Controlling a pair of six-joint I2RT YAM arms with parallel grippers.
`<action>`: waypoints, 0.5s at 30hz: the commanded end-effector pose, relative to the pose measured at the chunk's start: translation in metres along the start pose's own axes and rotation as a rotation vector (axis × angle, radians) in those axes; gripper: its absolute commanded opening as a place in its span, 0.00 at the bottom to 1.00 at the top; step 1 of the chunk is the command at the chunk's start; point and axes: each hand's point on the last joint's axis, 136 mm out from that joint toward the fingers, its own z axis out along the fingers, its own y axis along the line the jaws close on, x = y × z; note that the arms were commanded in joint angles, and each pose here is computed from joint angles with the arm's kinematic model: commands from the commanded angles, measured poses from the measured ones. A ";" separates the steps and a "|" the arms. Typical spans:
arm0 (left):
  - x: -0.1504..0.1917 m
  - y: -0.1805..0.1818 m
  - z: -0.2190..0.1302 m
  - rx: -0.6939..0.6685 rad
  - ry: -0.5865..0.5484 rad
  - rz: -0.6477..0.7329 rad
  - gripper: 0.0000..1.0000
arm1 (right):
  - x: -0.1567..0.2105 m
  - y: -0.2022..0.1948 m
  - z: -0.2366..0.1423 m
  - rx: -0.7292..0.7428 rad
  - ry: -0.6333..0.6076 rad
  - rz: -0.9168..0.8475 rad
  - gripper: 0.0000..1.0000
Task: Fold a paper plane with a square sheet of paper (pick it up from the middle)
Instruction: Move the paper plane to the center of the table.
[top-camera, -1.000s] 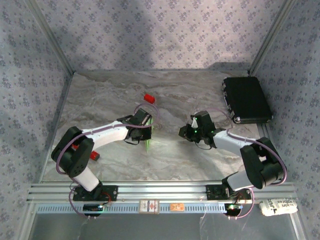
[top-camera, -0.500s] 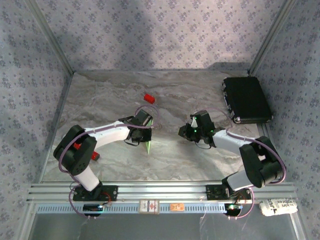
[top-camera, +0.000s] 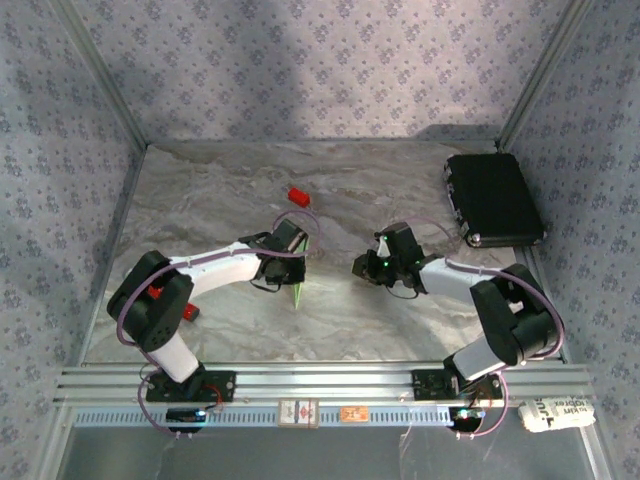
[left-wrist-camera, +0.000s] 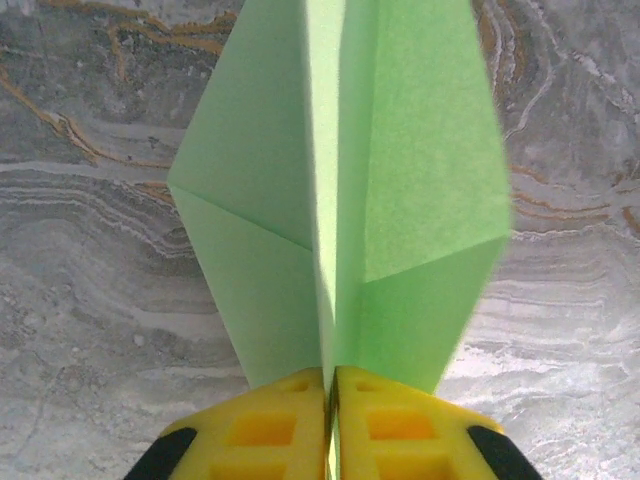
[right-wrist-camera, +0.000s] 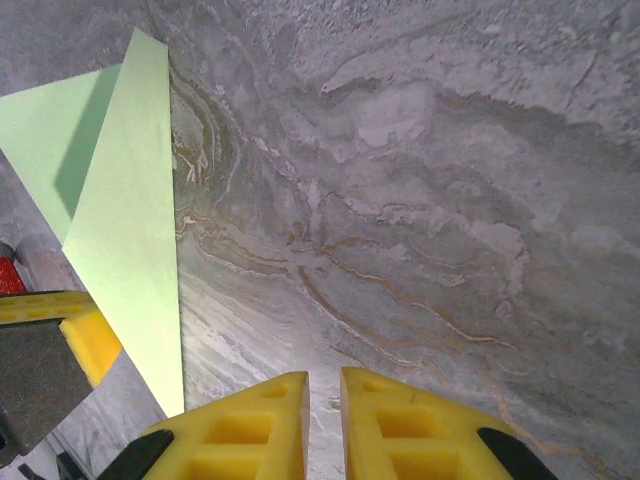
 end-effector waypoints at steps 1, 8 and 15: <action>-0.007 -0.010 -0.009 0.032 -0.017 0.002 0.12 | -0.005 0.014 0.004 -0.034 0.004 -0.034 0.17; -0.005 -0.014 -0.004 0.048 -0.001 0.003 0.20 | -0.001 0.016 0.012 -0.038 0.030 -0.040 0.18; -0.003 -0.016 0.000 0.058 0.014 0.003 0.20 | 0.002 0.017 0.017 -0.035 0.046 -0.043 0.18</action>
